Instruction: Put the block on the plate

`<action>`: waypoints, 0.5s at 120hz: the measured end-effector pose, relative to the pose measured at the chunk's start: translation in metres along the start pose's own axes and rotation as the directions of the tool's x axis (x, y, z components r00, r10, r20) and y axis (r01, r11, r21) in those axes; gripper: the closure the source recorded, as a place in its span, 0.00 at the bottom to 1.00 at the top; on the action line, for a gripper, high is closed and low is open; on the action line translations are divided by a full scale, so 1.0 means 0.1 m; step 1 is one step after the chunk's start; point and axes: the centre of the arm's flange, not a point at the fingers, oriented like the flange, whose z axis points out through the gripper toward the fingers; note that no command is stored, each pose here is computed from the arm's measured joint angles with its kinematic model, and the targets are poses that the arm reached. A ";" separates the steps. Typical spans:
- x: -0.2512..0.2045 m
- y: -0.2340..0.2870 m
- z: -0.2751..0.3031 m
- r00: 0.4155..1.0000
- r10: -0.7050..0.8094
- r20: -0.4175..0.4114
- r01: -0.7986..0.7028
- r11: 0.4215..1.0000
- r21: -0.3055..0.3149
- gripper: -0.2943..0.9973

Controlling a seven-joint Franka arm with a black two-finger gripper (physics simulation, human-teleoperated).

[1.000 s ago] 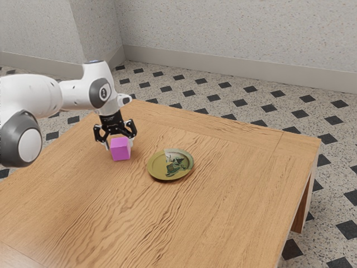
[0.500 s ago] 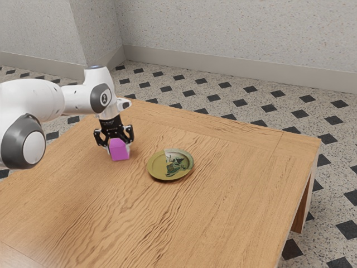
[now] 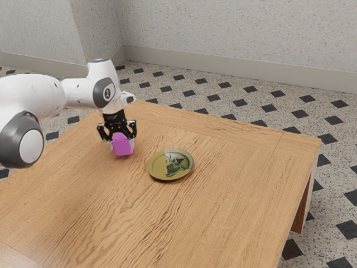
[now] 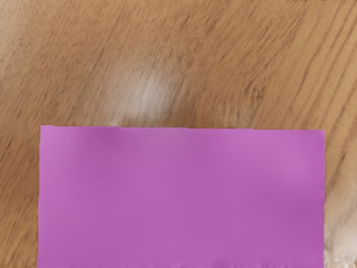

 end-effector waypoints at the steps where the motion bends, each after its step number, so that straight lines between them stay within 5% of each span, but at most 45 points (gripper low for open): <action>1: -0.01 0.02 -0.02 1.000 0.002 -0.002 -0.002 1.000 0.000 0.45; 60: -0.83 1.29 -0.39 0.983 0.181 -0.010 -0.181 0.984 0.009 0.46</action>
